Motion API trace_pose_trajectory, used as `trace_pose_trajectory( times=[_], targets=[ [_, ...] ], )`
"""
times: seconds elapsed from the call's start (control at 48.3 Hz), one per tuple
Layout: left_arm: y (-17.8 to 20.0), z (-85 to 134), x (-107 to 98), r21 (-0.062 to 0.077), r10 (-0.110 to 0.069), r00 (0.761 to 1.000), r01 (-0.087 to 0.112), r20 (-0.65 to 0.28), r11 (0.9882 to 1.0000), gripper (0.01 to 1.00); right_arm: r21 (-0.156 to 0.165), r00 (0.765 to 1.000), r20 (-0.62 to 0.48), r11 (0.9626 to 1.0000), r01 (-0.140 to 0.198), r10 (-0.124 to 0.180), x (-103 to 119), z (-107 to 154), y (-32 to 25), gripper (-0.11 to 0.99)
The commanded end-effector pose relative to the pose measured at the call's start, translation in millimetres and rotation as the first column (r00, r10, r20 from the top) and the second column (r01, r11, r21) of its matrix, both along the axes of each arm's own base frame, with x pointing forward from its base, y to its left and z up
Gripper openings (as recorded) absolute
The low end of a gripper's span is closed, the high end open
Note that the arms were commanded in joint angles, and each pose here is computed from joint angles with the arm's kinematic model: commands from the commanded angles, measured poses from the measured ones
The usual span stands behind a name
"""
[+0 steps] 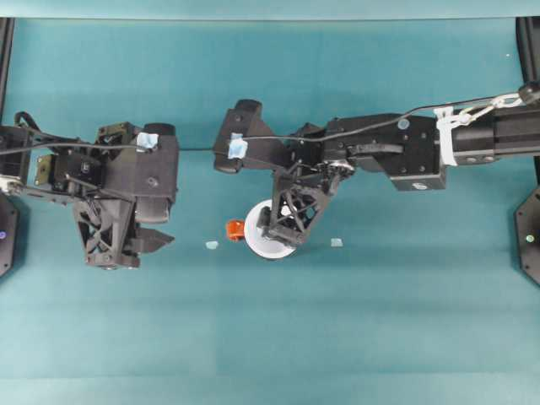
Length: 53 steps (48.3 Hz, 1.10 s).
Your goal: Put the paper cup into the moved red handle cup holder.
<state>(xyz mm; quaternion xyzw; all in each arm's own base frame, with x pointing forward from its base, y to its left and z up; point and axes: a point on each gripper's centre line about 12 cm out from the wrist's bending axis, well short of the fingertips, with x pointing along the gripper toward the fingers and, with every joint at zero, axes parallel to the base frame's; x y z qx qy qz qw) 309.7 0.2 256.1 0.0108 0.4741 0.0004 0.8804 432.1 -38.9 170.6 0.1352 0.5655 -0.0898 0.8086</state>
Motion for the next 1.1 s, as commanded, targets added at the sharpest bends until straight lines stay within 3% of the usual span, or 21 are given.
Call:
trace_pose_trajectory(
  times=[0.0,0.269,0.497,0.807,1.077],
  targets=[
    [-0.4,8.5,0.9,-0.002,0.003,1.0,-0.003,0.029,1.0,0.918,-0.004,0.999,0.038,1.0,0.002,-0.001,4.7,12.9,0.6,0.85],
    [-0.8,8.4,0.0,-0.002,0.002,1.0,-0.002,0.029,1.0,0.918,-0.015,0.998,0.06,0.9999,-0.005,0.006,2.8,23.2,0.8,0.85],
    [-0.8,9.3,-0.5,0.001,-0.004,0.999,0.004,0.032,1.0,0.918,-0.026,0.993,0.112,0.9991,-0.033,0.036,-7.9,52.4,9.1,0.85],
    [-0.3,14.5,-7.6,0.005,-0.007,0.999,0.007,0.051,1.0,0.918,-0.047,0.97,0.237,0.9977,-0.048,0.058,-41.2,110.0,16.4,0.85],
    [-1.2,16.8,-11.2,0.005,-0.01,0.998,0.01,0.06,0.9999,0.918,-0.055,0.962,0.264,0.9972,-0.051,0.064,-71.8,120.7,18.7,0.84]
  ],
)
